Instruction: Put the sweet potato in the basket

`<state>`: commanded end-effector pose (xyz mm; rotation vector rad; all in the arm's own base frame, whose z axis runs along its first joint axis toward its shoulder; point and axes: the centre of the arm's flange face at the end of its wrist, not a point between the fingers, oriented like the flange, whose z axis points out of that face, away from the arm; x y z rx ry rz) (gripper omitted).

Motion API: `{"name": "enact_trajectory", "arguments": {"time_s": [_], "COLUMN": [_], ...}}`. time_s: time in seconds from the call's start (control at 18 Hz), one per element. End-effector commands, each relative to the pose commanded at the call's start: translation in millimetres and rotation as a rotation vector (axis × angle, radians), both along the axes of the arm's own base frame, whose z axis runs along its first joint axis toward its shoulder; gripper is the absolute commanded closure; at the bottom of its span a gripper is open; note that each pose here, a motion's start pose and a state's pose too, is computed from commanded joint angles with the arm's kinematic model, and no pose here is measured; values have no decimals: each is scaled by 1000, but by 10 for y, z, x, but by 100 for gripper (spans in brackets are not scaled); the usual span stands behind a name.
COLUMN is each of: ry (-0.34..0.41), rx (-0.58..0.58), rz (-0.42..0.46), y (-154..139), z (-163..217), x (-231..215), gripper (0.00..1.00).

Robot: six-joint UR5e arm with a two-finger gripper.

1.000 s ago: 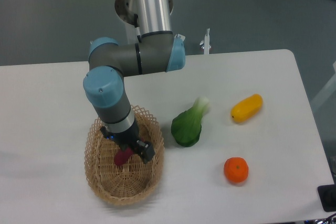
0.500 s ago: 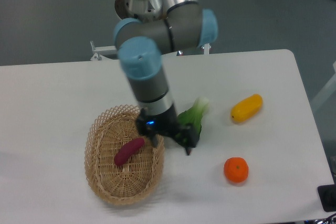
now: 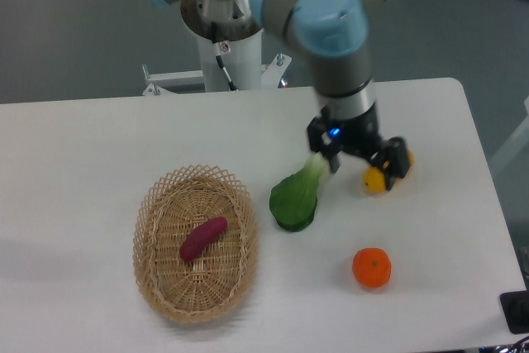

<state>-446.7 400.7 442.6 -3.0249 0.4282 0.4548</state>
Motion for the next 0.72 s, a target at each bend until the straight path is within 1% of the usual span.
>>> {"name": "enact_trajectory", "arguments": {"time_s": [0.11,0.22,0.33,0.72], "ry": [-16,-13,-14,-19], "rx": [-10,-21,-14,-3], "rz": [-42,-78,-73,-75], "y": [-136,-219,-272,-269], "z": [-19,-13,-3,-4], "x": [-103,-132,-165,-165], "gripper": [0,0,0,0]}}
